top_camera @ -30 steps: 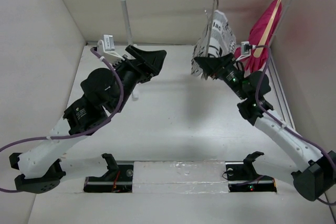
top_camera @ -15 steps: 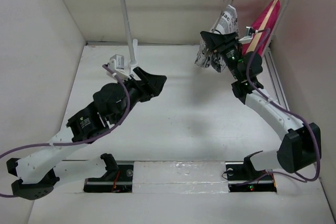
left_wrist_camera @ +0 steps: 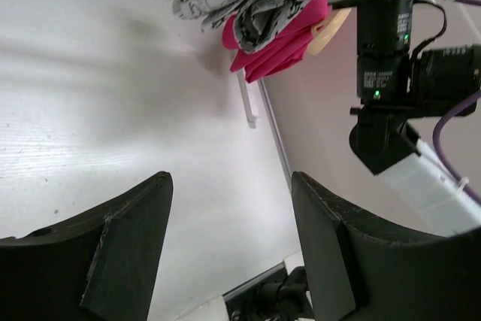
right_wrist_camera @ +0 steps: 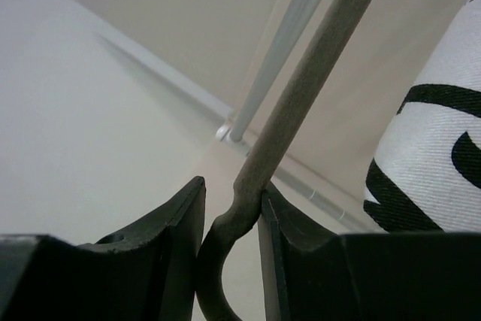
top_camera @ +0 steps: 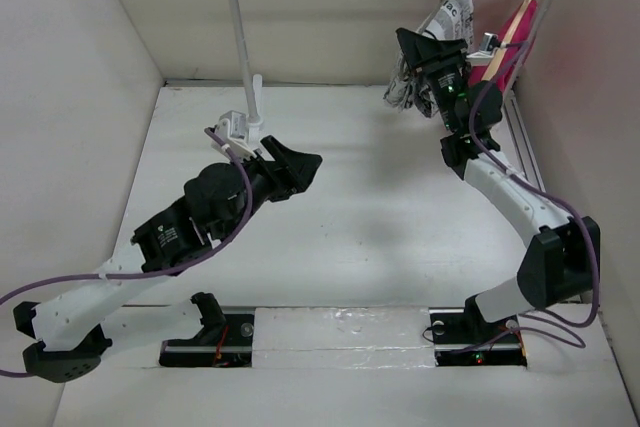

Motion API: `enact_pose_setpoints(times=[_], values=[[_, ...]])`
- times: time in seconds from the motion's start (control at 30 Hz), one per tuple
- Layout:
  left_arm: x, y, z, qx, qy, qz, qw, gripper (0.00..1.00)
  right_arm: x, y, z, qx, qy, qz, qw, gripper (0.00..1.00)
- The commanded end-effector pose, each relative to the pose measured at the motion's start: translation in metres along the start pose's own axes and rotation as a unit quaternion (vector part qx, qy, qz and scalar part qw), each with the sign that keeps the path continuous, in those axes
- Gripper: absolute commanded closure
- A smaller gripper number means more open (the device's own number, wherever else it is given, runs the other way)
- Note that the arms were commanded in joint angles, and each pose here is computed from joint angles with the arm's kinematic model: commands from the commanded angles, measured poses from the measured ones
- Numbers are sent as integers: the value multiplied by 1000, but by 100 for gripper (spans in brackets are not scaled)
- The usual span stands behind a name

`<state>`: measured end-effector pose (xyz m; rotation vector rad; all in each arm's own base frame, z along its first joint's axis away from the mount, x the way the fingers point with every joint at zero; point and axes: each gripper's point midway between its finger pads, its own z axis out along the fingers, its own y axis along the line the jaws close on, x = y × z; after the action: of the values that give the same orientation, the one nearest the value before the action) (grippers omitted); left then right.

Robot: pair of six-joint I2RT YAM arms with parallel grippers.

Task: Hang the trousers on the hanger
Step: Place the hanger at the clothesline.

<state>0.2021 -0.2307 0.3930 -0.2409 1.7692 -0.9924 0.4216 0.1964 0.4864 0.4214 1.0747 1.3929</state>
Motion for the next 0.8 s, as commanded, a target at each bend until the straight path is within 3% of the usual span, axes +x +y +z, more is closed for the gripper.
enact_pose_setpoints(times=[0.0,0.3,0.73,0.77], values=[[-2,-3,-5,18,-3,-3,1000,40,-67,96,4,-157,-111,-25,981,100],[10,15,-6,-3,10,12,1000,40,-99,51,18,-136,-159,-13,978,100],[33,22,2,-5,38,10,999,40,-111,-1,30,-85,-158,-20,984,100],[34,22,4,-7,39,11,999,40,-107,-9,26,-73,-152,-18,986,95]])
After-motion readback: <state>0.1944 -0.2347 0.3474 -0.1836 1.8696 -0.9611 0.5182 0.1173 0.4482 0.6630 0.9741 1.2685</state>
